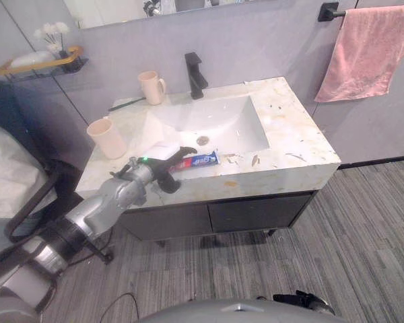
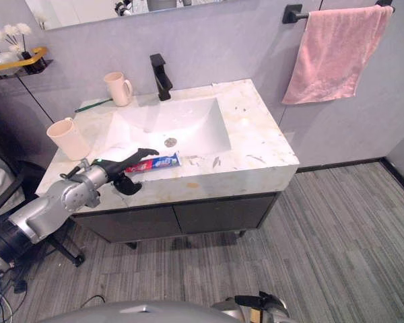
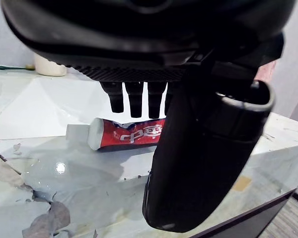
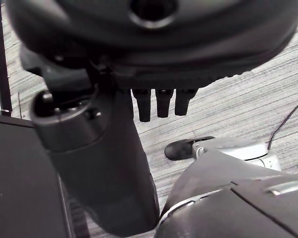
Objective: Organize the bathroom.
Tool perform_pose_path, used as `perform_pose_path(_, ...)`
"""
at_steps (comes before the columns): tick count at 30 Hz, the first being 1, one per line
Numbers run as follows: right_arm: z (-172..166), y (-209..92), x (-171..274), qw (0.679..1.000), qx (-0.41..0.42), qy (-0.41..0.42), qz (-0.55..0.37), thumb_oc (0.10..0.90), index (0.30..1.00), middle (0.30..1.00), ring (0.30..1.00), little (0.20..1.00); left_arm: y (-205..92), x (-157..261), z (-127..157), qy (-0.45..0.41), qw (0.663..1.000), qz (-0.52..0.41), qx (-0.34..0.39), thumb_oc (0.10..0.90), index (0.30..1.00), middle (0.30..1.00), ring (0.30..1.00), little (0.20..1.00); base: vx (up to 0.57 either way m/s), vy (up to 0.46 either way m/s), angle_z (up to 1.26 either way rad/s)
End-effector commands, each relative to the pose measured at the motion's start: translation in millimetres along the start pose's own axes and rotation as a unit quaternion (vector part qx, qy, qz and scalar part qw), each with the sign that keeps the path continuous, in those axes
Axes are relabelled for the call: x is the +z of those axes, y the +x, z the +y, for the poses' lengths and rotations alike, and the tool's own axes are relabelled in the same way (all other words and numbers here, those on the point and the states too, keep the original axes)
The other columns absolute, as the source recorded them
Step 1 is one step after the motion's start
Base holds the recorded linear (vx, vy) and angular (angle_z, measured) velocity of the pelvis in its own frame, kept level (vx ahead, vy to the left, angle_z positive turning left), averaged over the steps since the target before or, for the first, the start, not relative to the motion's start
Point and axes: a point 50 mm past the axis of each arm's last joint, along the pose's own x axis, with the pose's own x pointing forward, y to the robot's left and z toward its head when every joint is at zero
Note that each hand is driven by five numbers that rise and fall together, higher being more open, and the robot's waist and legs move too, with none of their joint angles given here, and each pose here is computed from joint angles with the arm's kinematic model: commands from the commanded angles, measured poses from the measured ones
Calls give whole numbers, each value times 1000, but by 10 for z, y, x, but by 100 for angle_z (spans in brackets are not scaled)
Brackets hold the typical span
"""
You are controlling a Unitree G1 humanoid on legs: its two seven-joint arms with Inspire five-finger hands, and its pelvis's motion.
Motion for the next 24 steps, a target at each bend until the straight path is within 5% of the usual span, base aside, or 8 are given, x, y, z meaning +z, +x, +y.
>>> perform_pose_path(1, -26, 15, 83, 1000, -15, -21, -3, 800, 900, 900, 900, 900, 156, 48, 995, 99, 983, -2, 154, 800, 900, 900, 900, 900, 0, 0, 0)
perform_pose_path(17, -13, 14, 86, 1000, -15, -27, 0, 800, 900, 900, 900, 900, 178, -37, 955, 125, 983, 27, 134, 800, 900, 900, 900, 900, 0, 0, 0)
perform_pose_path(24, 23, 10, 79, 1000, -12, -22, -1, 800, 900, 900, 900, 900, 171, -35, 995, 47, 979, 9, 196, 800, 900, 900, 900, 900, 0, 0, 0)
